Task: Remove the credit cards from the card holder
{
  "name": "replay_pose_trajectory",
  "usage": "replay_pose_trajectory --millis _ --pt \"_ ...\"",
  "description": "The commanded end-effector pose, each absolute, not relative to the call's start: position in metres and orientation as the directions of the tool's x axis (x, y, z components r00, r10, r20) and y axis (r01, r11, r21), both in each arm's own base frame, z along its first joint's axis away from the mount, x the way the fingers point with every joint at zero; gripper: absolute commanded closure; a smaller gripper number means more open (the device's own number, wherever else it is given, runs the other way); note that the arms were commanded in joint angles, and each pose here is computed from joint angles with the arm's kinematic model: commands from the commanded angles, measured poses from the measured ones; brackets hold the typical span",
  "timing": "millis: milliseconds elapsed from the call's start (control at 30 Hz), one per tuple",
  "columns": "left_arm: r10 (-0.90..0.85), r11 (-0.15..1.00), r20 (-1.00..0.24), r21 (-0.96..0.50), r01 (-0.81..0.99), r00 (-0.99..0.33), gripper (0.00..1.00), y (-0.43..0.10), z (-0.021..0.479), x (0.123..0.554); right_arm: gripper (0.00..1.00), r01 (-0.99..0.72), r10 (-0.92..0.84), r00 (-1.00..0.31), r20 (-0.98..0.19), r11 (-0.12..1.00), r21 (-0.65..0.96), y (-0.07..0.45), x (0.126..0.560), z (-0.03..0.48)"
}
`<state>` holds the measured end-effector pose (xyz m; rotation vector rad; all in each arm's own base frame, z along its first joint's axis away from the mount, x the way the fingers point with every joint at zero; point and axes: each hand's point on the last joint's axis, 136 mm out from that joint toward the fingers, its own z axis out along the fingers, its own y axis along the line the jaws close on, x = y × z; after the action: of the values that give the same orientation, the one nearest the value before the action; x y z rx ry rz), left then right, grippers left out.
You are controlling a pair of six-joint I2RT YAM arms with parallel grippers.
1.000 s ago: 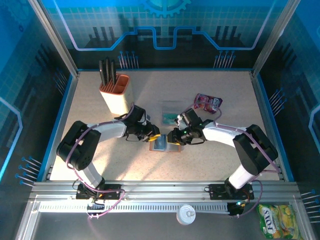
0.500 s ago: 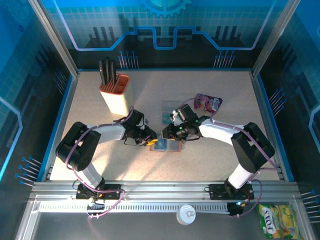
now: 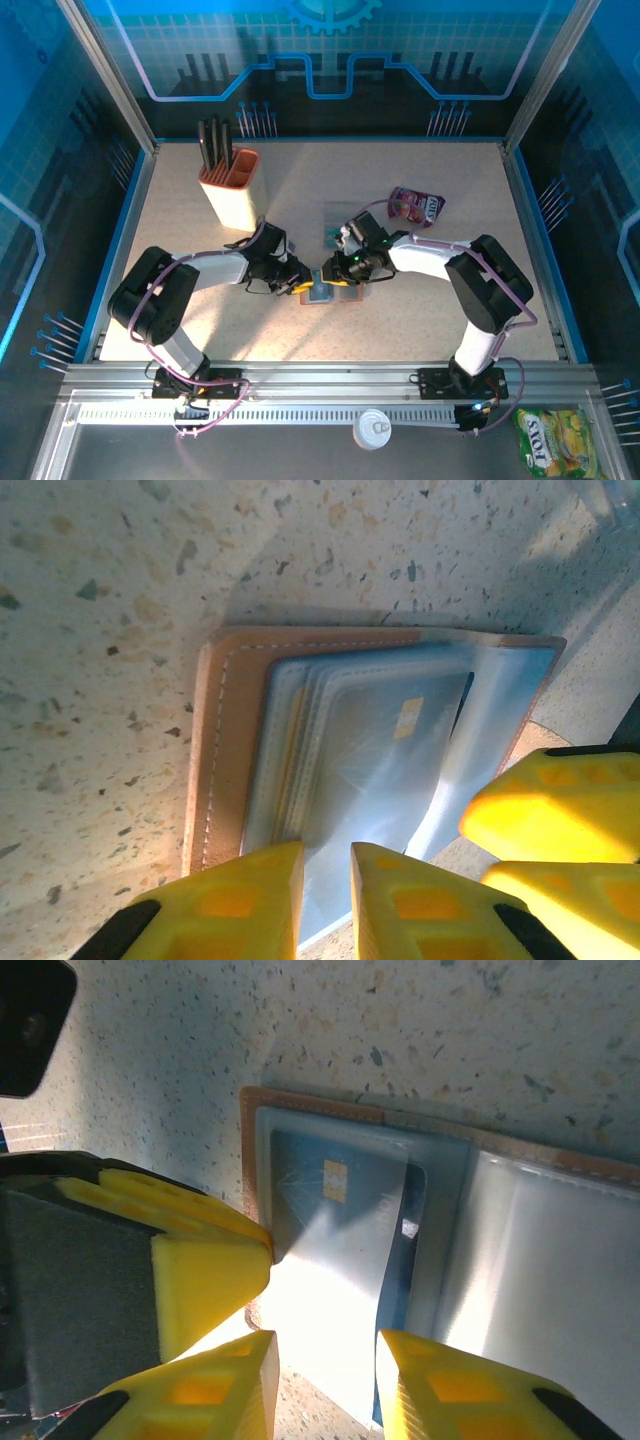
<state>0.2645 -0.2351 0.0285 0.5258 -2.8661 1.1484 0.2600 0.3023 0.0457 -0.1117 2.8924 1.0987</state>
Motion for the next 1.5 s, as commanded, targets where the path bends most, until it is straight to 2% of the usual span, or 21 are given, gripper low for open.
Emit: replay_pose_trajectory --millis 0,500,900,1467 --pt "-0.301 0.718 0.141 -0.617 -0.322 -0.943 0.8 -0.224 0.018 0.255 0.67 -0.107 -0.084 -0.994 -0.067 0.726 0.679 0.315 0.258 0.047" --pt "-0.296 0.739 0.14 -0.593 -0.319 -0.945 0.86 -0.222 0.013 0.258 0.68 -0.105 -0.099 -0.994 -0.048 0.72 0.686 0.322 0.261 0.039" --pt "-0.293 0.741 0.145 -0.59 -0.321 -0.945 0.86 -0.222 0.011 0.258 0.68 -0.082 -0.089 -0.996 -0.022 0.76 0.645 0.314 0.257 0.028" --pt "-0.287 0.742 0.14 -0.593 -0.312 -0.948 0.86 -0.223 0.017 0.26 0.68 -0.096 -0.088 -0.995 -0.044 0.789 0.607 0.302 0.254 0.032"
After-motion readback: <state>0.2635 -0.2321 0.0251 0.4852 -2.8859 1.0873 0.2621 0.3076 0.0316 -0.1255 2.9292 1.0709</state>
